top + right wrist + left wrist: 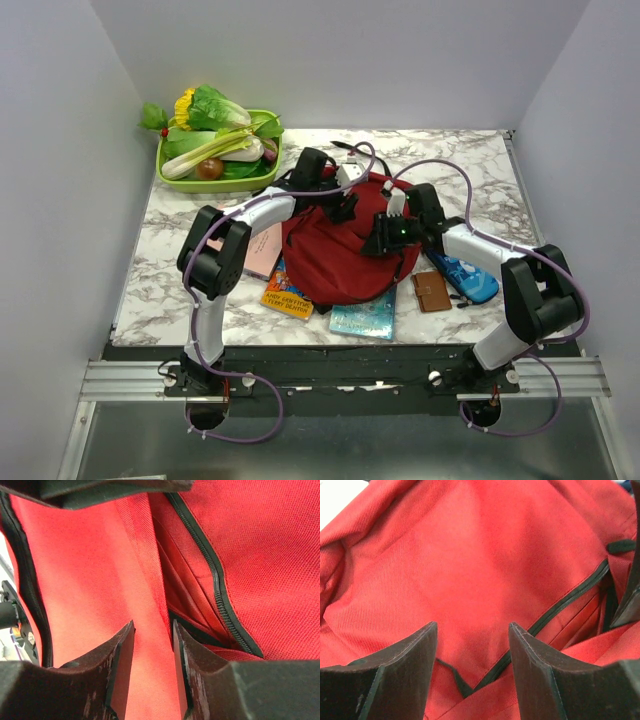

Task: Pack the student bag
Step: Unzip the student bag at the center of the board.

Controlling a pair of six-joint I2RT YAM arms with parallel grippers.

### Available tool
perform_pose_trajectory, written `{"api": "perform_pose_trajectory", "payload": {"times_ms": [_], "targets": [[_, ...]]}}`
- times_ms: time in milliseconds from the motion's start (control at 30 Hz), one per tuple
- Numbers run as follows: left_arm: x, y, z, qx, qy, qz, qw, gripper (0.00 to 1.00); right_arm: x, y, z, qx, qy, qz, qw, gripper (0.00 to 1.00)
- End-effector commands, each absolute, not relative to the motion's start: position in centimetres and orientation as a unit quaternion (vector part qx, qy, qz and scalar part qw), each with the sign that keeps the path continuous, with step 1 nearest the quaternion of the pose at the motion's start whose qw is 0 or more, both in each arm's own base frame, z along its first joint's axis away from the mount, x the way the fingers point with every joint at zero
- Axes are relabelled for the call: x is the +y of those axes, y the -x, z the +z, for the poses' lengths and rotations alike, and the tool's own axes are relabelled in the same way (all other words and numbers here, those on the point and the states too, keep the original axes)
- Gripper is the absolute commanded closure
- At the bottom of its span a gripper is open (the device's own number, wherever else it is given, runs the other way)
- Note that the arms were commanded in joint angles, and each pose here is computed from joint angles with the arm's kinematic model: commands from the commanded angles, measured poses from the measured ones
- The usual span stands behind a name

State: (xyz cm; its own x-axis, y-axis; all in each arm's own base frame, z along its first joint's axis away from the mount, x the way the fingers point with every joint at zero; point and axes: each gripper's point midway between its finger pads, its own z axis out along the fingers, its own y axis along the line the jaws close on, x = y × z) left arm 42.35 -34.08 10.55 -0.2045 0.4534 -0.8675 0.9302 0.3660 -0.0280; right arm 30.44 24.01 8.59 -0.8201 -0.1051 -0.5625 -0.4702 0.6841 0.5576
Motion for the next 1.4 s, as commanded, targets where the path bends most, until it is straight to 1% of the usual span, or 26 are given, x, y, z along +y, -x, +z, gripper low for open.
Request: {"api": "perform_pose_trajectory", "payload": {"times_ms": [0, 67, 167, 333, 467, 567, 700, 800, 933, 1133, 1233, 1333, 1367], "targets": [[-33.1, -40.3, 8.5, 0.705, -0.534, -0.286, 0.369, 0.33, 23.5, -28.6, 7.0, 0.893, 0.16, 0.355, 0.228, 0.55], [-33.0, -39.3, 8.3, 0.696, -0.551, -0.296, 0.352, 0.32, 23.1, -28.5, 6.5, 0.897, 0.155, 0.346, 0.228, 0.56], [-33.2, -38.0, 8.8, 0.652, -0.597, -0.312, 0.347, 0.29, 22.7, -28.8, 6.0, 0.902, 0.149, 0.332, 0.231, 0.56], [-33.4, -36.9, 8.3, 0.618, -0.643, -0.305, 0.335, 0.25, 22.4, -29.2, 5.7, 0.907, 0.142, 0.317, 0.237, 0.57], [-33.6, -37.3, 7.6, 0.608, -0.657, -0.286, 0.342, 0.25, 22.6, -29.4, 5.8, 0.905, 0.142, 0.322, 0.24, 0.57], [-33.6, -37.7, 6.9, 0.615, -0.655, -0.271, 0.346, 0.25, 22.6, -29.2, 5.8, 0.904, 0.141, 0.325, 0.238, 0.58], [-34.1, -39.3, 6.8, 0.623, -0.64, -0.252, 0.373, 0.25, 22.7, -28.6, 5.7, 0.904, 0.141, 0.33, 0.234, 0.59], [-34.3, -39.5, 6.4, 0.616, -0.648, -0.242, 0.376, 0.25, 22.6, -28.3, 5.6, 0.904, 0.139, 0.331, 0.232, 0.61], [-33.9, -38.6, 5.0, 0.605, -0.672, -0.235, 0.357, 0.27, 22.5, -28.2, 5.9, 0.903, 0.14, 0.33, 0.238, 0.62], [-33.7, -37.5, 4.6, 0.595, -0.69, -0.239, 0.335, 0.29, 22.4, -28.3, 6.1, 0.903, 0.14, 0.326, 0.242, 0.62], [-33.5, -36.7, 4.0, 0.596, -0.698, -0.234, 0.32, 0.32, 22.4, -28.5, 6.4, 0.901, 0.141, 0.327, 0.246, 0.63], [-33.9, -37.5, 3.8, 0.61, -0.685, -0.217, 0.332, 0.43, 22.5, -28.5, 6.9, 0.899, 0.141, 0.331, 0.25, 0.64], [-34.2, -37.5, 3.9, 0.61, -0.683, -0.217, 0.337, 0.53, 22.5, -28.4, 7.1, 0.898, 0.142, 0.332, 0.251, 0.64]]}}
